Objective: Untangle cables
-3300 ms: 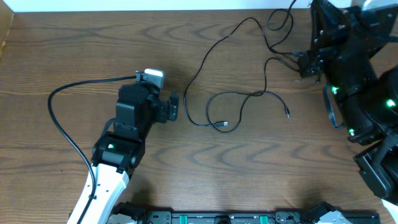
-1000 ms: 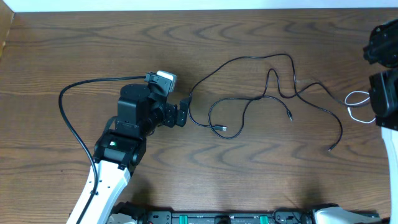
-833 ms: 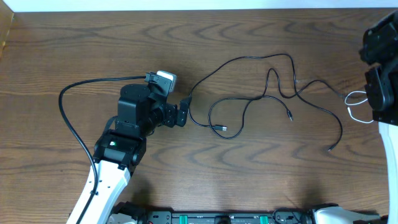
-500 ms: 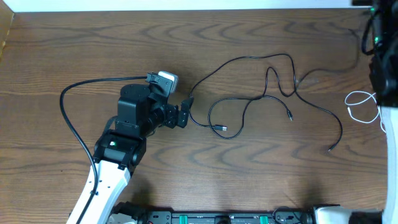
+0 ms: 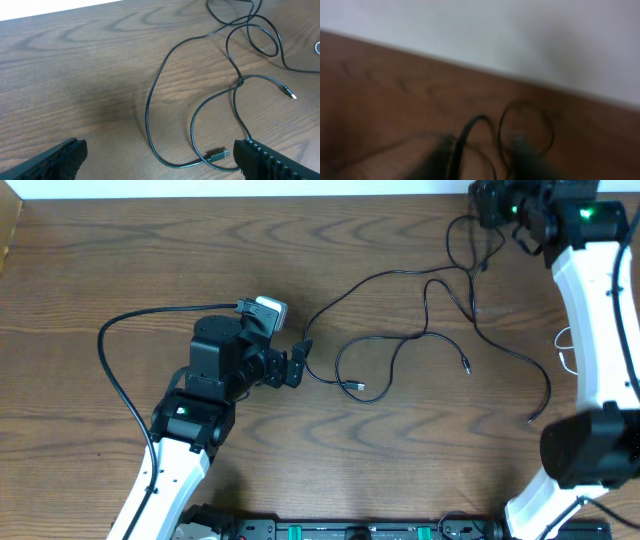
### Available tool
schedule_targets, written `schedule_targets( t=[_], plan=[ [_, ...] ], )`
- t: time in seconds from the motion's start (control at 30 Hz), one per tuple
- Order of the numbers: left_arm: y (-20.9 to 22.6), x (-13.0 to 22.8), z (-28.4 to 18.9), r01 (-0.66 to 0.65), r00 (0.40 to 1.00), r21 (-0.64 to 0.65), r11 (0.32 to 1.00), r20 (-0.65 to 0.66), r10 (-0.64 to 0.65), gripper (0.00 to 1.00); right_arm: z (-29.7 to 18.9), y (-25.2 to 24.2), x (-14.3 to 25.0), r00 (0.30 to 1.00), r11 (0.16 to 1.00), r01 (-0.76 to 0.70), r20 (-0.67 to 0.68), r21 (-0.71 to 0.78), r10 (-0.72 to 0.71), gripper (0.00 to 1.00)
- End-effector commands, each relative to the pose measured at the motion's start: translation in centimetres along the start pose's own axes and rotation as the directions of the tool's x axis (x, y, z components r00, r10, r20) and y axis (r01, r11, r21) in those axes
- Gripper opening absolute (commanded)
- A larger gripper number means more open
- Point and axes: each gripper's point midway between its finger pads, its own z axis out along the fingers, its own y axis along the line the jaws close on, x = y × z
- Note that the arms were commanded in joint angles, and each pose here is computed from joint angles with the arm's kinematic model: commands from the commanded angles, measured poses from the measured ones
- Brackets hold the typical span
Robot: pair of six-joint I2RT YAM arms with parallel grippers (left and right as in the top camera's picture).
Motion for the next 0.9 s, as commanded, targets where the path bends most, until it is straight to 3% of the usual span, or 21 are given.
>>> schedule_targets(
  t=[0.0,0.2,0.37,0.5,0.7,0.87],
  plan=[
    [-0.2,0.3,0.0,0.011,1.000,0.013,1.000,-0.015,-0.011,0.99,1.4,-0.4,3.0,0.994,0.999,-0.035,-0.109,-0.025,0.032,0.99],
    [-0.2,0.8,0.0,0.016,0.999,0.013,1.000,-0.034,-0.015,0.99,1.0,2.3,8.4,0.941,0.991,-0.091,-0.333,-0.094,0.055,0.99],
    [-0.2,1.4,0.0,0.022,0.998,0.012,1.000,-0.061,-0.021,0.99,-0.8,6.9,12.4,0.857,0.976,-0.135,-0.514,-0.172,0.028,0.99],
    [-0.2,1.6,-0.1,0.013,0.998,0.013,1.000,-0.069,-0.012,0.99,-1.9,10.1,14.5,0.803,0.968,-0.122,-0.596,-0.219,-0.033,0.99],
    [-0.2,1.6,-0.1,0.010,0.998,0.013,1.000,-0.069,-0.009,0.99,-2.3,15.8,17.9,0.729,0.920,0.057,-0.613,-0.389,-0.305,0.99],
    [-0.2,1.6,-0.1,0.009,0.998,0.013,1.000,-0.069,-0.009,0.99,-0.8,15.4,21.4,0.643,0.921,0.220,-0.663,-0.321,-0.384,0.99]
  ],
)
